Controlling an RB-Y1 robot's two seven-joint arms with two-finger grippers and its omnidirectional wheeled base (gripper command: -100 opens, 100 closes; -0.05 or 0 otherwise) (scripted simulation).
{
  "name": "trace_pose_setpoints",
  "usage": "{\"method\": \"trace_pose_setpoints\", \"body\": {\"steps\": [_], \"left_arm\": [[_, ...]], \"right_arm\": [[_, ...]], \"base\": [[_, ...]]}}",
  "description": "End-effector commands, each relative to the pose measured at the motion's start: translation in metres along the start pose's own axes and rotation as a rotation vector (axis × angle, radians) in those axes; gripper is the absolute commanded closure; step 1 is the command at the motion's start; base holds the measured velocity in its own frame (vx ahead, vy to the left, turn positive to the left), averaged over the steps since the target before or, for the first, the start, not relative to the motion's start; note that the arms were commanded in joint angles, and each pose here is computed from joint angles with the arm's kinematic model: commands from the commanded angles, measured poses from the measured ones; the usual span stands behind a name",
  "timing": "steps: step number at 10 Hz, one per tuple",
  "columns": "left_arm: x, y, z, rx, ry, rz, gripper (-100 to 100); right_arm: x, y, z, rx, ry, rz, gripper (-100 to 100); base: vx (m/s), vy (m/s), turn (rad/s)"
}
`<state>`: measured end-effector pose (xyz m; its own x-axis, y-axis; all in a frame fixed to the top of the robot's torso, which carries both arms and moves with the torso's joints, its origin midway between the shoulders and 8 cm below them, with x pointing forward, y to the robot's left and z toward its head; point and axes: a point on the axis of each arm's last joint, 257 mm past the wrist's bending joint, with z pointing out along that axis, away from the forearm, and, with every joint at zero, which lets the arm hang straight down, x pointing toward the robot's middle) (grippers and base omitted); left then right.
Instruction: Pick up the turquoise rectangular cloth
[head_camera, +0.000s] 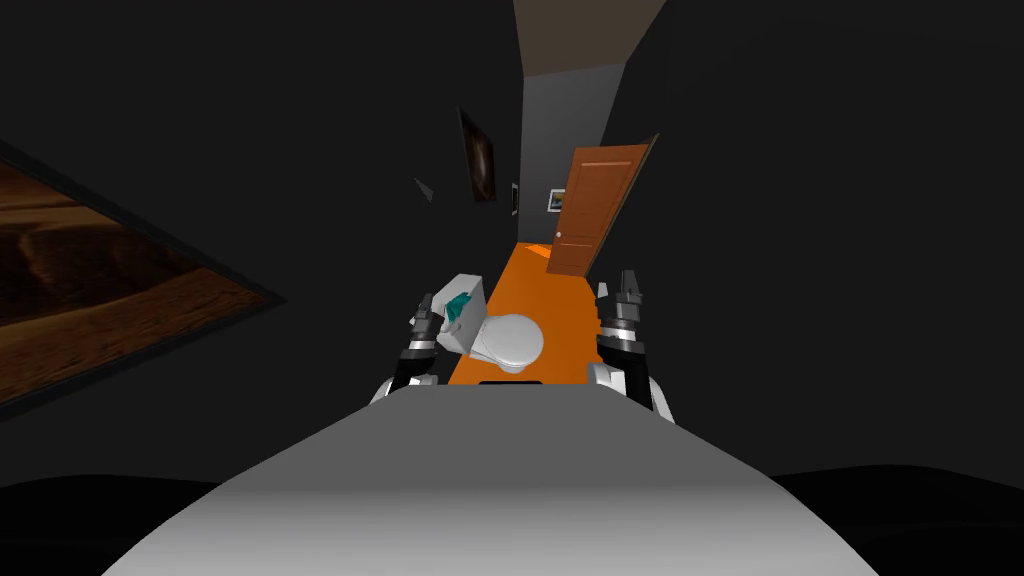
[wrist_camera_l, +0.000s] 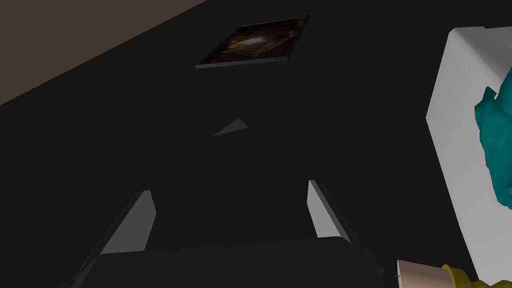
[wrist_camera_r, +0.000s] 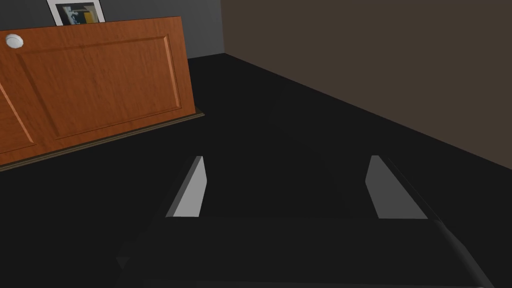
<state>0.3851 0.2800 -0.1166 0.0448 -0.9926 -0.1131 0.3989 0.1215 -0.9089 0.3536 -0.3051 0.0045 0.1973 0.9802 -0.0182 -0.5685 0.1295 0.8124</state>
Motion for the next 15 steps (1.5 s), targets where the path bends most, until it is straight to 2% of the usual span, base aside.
{"method": "trace_pose_setpoints", "body": {"steps": [1, 7, 11, 15], "left_arm": [[-0.006, 0.025, -0.006, -0.056, -0.008, 0.004, -100], [-0.017, 0.103, -0.04, -0.236, -0.034, 0.006, -100], [-0.02, 0.137, -0.056, -0.31, -0.037, 0.007, -100], [-0.02, 0.164, -0.067, -0.361, -0.034, 0.012, -100]], "right_arm": [[0.0, 0.0, 0.0, 0.0, 0.0, 0.0, 0], [0.0, 0.0, 0.0, 0.0, 0.0, 0.0, 0], [0.0, 0.0, 0.0, 0.0, 0.0, 0.0, 0], [0.0, 0.0, 0.0, 0.0, 0.0, 0.0, 0]], "base": [[0.01, -0.051, -0.017], [0.024, -0.064, -0.008], [0.034, -0.04, 0.002], [0.037, -0.007, 0.016]]}}
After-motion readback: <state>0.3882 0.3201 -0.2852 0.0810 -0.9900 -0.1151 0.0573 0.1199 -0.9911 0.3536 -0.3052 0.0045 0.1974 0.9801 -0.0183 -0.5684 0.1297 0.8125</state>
